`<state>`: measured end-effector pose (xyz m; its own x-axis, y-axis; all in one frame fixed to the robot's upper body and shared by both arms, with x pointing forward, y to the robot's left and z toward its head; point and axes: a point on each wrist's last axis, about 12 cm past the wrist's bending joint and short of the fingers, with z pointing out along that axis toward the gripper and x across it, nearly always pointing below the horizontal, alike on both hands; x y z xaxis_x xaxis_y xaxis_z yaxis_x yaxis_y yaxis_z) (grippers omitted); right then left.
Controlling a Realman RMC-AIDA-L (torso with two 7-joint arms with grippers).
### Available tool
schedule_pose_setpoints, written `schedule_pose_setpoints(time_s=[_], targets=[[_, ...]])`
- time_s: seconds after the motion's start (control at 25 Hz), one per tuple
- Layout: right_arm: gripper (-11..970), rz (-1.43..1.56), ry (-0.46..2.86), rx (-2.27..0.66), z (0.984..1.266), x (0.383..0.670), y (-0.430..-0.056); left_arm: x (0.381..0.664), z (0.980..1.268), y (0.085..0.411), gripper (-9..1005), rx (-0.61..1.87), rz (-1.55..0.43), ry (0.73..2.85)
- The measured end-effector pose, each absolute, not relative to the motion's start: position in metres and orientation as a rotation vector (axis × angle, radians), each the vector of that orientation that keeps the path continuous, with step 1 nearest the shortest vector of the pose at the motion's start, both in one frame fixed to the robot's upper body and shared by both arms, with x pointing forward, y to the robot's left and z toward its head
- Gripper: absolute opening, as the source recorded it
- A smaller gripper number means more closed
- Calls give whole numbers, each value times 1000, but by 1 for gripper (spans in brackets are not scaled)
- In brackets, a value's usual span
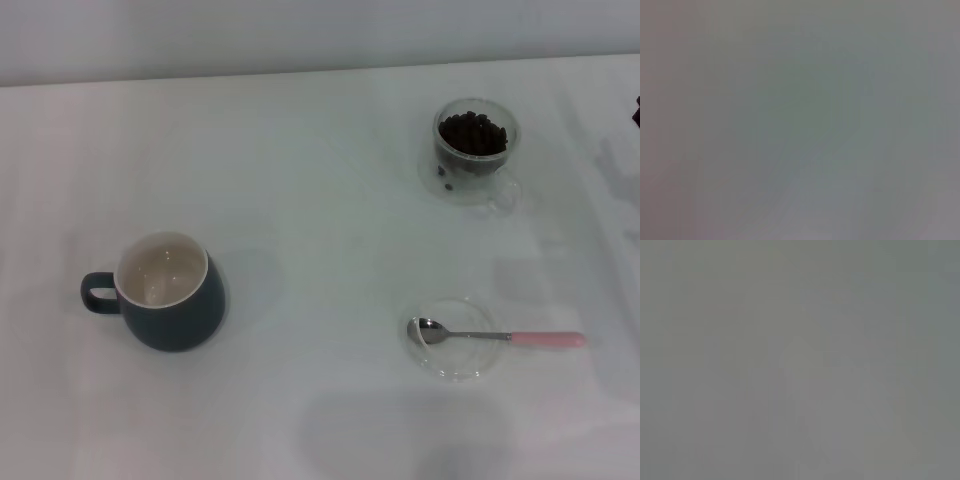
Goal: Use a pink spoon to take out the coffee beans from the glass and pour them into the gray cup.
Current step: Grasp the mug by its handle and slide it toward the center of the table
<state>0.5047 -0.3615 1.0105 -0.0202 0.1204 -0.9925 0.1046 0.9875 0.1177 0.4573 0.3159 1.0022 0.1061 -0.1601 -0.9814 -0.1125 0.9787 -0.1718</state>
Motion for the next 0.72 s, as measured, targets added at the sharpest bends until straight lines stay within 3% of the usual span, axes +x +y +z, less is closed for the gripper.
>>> schedule_pose_setpoints(time_s=[0.24,0.44,0.72], targets=[[874,7,1561,163,1018,514,-362,403,995,332,799,-185,-54,1463],[875,-3,1540,157,1024,521,-365,372,991,336,799,-26,-184,1517],[875,24,1521,162,1030,529,-363,369,984,323,798,261,-327,1605]])
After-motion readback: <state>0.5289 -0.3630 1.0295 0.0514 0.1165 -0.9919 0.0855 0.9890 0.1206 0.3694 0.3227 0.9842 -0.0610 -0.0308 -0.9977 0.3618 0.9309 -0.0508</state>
